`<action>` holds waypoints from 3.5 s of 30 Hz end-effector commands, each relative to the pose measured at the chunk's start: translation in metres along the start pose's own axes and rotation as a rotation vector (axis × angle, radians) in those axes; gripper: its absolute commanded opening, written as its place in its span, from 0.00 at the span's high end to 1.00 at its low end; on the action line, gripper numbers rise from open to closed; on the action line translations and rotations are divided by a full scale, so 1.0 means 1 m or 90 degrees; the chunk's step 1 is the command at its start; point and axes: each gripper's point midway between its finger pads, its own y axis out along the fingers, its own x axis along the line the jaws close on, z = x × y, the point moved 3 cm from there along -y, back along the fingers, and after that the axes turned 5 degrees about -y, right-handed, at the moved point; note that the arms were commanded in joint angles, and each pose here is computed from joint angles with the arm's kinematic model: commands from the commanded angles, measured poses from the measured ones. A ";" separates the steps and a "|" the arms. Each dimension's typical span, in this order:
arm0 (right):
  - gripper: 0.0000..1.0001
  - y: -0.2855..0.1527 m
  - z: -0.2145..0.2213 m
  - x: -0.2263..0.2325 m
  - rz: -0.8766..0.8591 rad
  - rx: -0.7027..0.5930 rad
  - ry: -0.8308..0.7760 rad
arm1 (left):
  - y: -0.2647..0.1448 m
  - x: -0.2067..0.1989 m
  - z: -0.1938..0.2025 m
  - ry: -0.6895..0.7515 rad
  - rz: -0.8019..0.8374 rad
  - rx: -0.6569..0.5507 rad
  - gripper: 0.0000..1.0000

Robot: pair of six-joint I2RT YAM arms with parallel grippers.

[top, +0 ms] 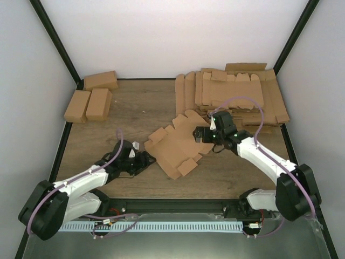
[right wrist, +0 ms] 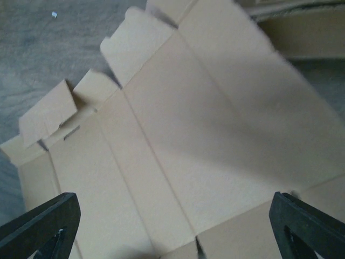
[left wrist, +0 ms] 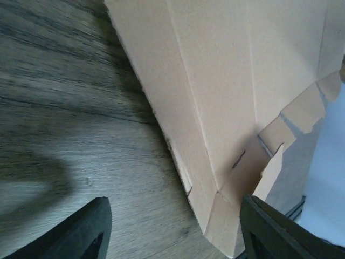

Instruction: Fold the paper box

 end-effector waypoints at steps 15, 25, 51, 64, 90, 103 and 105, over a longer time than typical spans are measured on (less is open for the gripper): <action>0.00 0.045 -0.051 -0.062 0.092 0.024 0.083 | 0.038 -0.008 -0.013 -0.049 0.069 0.012 0.36; 0.02 0.042 -0.026 -0.088 0.188 0.027 0.129 | 0.048 0.000 -0.019 -0.056 0.045 -0.005 0.56; 0.02 0.015 -0.035 -0.067 0.123 -0.002 0.106 | -0.024 -0.018 0.027 0.182 -0.045 0.162 0.96; 0.04 0.004 -0.024 0.013 -0.107 0.016 -0.043 | -0.038 -0.056 0.021 0.326 -0.113 0.212 0.96; 0.03 -0.019 0.012 0.034 -0.194 0.012 0.006 | -0.024 -0.118 -0.024 0.623 -0.407 0.139 0.94; 0.05 -0.007 0.071 0.039 -0.298 0.059 0.101 | -0.005 -0.125 -0.021 0.651 -0.516 0.124 0.88; 0.05 -0.006 0.073 0.035 -0.277 0.056 0.103 | 0.002 -0.131 -0.020 0.638 -0.491 0.117 0.83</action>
